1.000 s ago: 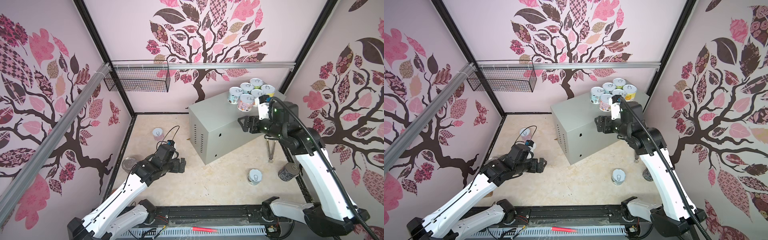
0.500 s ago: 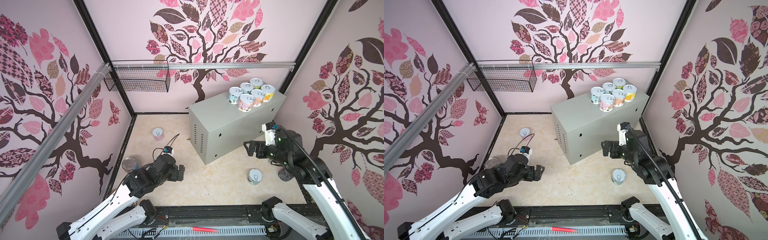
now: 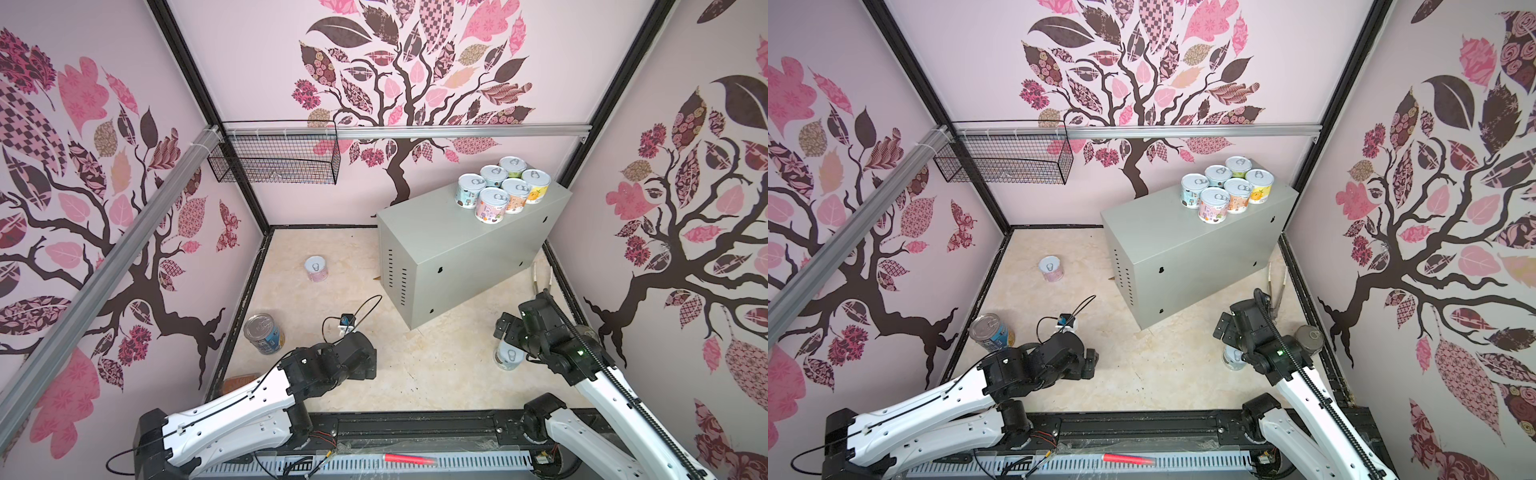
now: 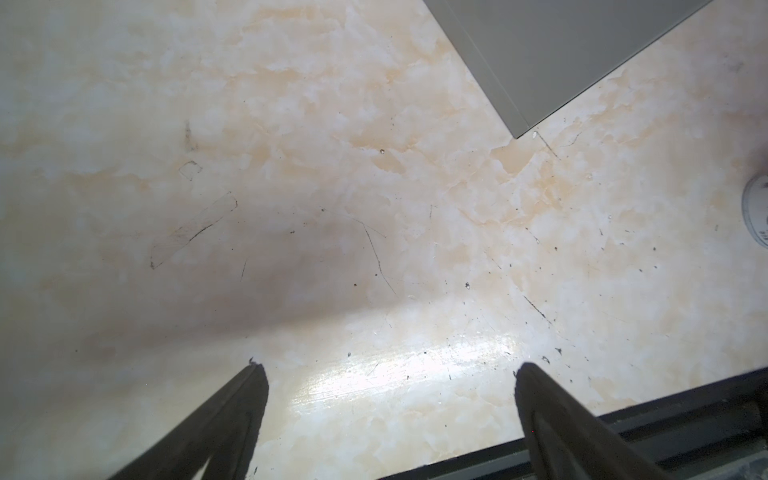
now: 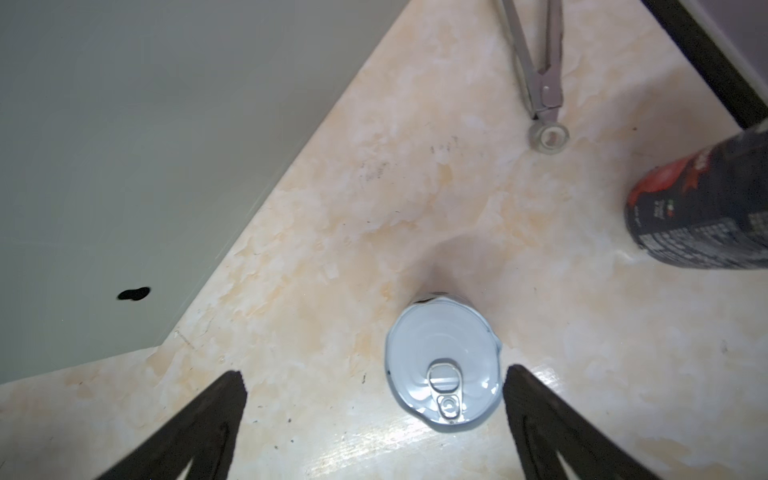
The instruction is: Place and organize the canned foods onto the counter
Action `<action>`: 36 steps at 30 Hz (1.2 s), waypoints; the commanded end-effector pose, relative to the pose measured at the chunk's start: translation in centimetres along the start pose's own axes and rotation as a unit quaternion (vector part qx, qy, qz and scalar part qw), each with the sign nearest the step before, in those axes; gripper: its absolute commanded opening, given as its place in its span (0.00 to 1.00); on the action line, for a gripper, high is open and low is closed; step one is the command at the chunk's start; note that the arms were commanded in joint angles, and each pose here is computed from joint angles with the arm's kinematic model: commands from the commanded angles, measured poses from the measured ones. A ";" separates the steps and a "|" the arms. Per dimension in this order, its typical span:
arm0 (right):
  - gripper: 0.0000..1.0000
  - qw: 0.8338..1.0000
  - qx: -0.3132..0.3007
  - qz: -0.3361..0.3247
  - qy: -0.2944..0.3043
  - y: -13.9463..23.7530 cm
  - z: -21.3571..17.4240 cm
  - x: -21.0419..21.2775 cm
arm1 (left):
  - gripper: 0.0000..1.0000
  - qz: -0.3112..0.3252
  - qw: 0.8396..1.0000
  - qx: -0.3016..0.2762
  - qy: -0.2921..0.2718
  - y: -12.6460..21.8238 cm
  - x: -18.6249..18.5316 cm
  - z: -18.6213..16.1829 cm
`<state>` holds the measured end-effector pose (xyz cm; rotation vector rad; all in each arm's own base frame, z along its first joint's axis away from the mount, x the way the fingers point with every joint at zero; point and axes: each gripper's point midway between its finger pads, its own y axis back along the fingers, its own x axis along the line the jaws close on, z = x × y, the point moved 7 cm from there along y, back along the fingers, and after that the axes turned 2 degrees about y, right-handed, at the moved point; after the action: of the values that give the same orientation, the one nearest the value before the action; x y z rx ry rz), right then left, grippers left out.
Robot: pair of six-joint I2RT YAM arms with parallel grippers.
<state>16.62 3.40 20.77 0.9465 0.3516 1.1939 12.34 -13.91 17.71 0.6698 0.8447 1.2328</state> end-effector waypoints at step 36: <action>1.00 0.990 0.000 -0.108 -0.092 -3.9 -2.6 -2.6 | 0.98 -0.111 0.992 -0.004 -0.067 2.2 -4.7 2.7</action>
<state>16.16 1.67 16.24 0.9777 0.2936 0.8700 12.93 -17.74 20.71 0.6497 0.8246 1.0168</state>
